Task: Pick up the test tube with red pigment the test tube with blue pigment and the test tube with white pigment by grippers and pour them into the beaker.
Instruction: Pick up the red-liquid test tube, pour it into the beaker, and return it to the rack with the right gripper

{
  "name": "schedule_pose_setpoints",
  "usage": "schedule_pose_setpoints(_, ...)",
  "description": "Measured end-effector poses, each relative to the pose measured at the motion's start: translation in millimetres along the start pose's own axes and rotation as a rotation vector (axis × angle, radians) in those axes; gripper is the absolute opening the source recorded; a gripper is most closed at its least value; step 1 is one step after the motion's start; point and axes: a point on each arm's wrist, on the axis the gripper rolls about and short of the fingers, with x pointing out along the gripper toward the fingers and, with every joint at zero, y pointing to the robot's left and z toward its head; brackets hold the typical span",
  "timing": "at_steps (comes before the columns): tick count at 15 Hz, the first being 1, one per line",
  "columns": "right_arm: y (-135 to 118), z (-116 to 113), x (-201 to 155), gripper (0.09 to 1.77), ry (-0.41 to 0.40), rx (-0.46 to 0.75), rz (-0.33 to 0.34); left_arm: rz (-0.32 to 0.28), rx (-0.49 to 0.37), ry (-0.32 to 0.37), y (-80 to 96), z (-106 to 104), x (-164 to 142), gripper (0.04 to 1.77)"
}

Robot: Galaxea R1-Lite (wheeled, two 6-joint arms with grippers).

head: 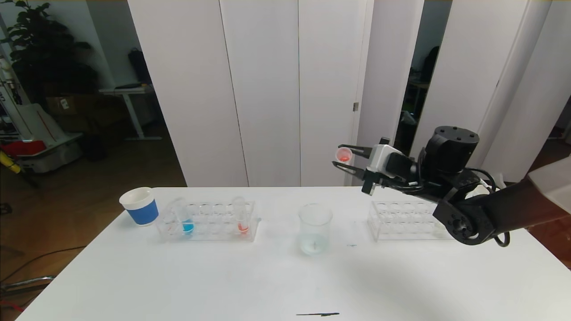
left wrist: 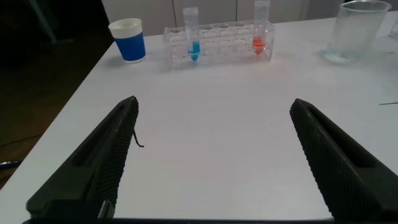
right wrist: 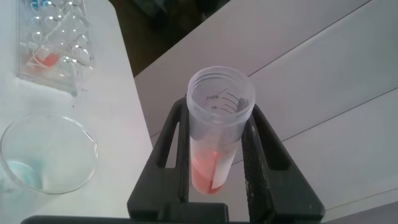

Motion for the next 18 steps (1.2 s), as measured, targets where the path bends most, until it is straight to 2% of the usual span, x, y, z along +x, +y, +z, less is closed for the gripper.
schedule_pose_setpoints(4,3.9,-5.4,3.2,0.57,-0.004,-0.159,0.089,0.000,0.000,0.000,0.0,0.0,0.0,1.74)
schedule_pose_setpoints(6,-3.7,-7.2,7.7,0.57,-0.012,-0.225,0.082,0.000,0.000,0.000,0.0,0.0,0.0,1.74)
schedule_pose_setpoints(9,-17.6,-10.2,21.9,0.57,-0.034,-0.391,0.051,0.000,0.000,0.000,0.0,0.0,0.0,1.74)
schedule_pose_setpoints(11,-16.4,-18.3,28.9,0.57,-0.019,-0.432,0.074,0.000,0.000,0.000,0.0,0.0,0.0,1.74)
schedule_pose_setpoints(18,-14.0,-36.1,45.8,0.57,-0.029,-0.570,0.066,0.000,0.000,0.000,0.0,0.0,0.0,1.74)
